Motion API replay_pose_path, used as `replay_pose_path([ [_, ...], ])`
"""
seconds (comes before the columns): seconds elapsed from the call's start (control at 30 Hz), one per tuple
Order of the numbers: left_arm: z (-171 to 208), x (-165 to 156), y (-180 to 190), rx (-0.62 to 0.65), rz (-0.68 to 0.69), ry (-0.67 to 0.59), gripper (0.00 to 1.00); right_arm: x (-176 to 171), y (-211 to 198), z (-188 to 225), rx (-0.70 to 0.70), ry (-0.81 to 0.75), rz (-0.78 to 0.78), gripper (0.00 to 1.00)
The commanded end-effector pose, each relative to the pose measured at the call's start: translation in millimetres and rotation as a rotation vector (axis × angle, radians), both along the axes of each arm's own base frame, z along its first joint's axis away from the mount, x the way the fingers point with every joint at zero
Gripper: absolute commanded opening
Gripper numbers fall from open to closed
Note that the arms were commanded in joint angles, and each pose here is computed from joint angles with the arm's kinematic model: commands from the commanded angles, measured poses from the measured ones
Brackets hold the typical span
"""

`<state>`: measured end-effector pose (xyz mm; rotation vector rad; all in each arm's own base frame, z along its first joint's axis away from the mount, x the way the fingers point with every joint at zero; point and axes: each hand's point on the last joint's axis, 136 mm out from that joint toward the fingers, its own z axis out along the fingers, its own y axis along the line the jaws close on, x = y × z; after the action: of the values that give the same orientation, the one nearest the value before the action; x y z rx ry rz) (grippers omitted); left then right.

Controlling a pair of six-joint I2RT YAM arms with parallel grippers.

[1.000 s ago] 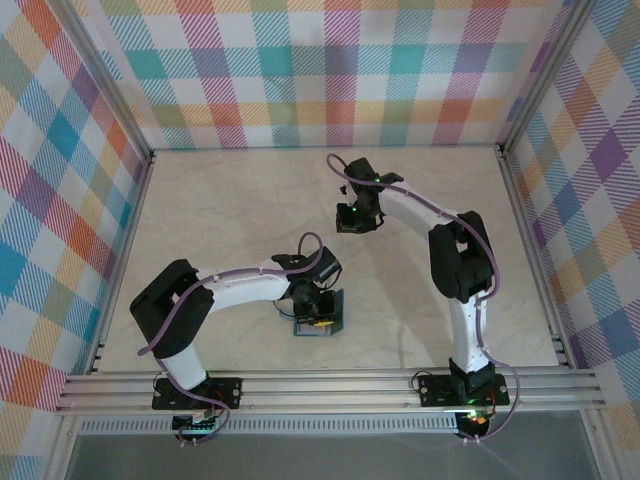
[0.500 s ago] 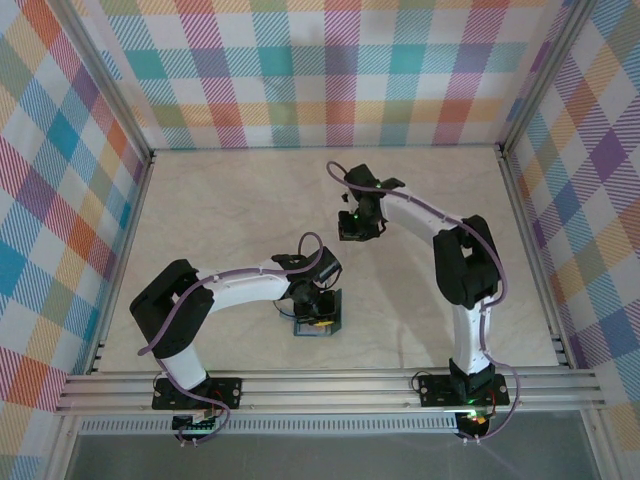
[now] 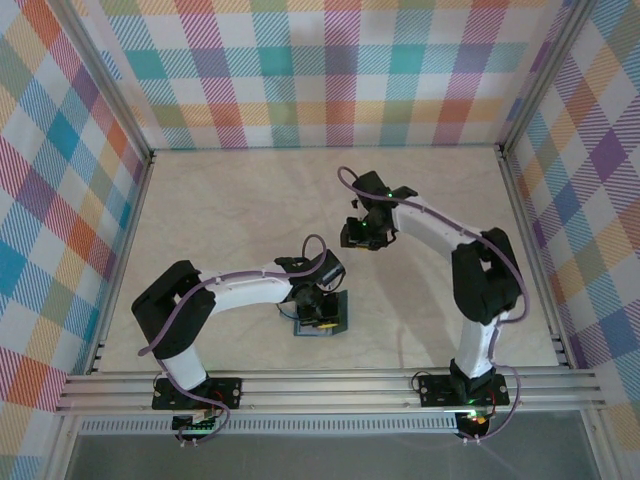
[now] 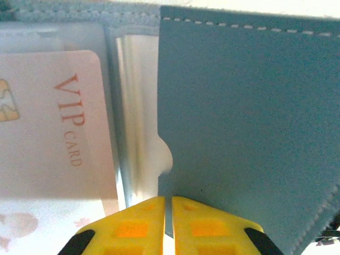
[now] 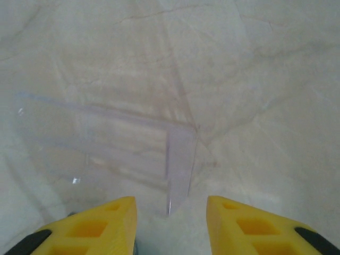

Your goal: Take the credit cards out of the card holder

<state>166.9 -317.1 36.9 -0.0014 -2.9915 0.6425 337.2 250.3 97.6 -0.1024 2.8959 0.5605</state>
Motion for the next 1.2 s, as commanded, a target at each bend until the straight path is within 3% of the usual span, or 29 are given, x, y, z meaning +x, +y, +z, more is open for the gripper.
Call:
replay_pose_path([
  [0.0, -11, -4, 0, 0.005, 0.018, 0.012, 0.11, -22, -2, 21, 0.067, -0.001, -0.040, 0.42],
  [0.23, -22, -9, 3, 0.017, 0.022, 0.027, 0.08, -81, 4, 17, 0.258, 0.112, -0.103, 0.22],
  [0.47, -27, -11, 3, 0.021, 0.023, 0.035, 0.08, -125, 28, -7, 0.329, 0.240, -0.071, 0.13],
  [0.73, -7, -6, 9, 0.019, 0.041, -0.016, 0.09, -138, 18, -54, 0.249, 0.285, -0.139, 0.12],
  [0.93, 18, 3, 25, 0.071, 0.046, -0.101, 0.10, -144, 23, -57, 0.249, 0.294, -0.112, 0.15],
  [1.17, 12, 7, 57, 0.134, 0.068, -0.093, 0.10, -149, 29, -63, 0.239, 0.303, -0.080, 0.19],
])
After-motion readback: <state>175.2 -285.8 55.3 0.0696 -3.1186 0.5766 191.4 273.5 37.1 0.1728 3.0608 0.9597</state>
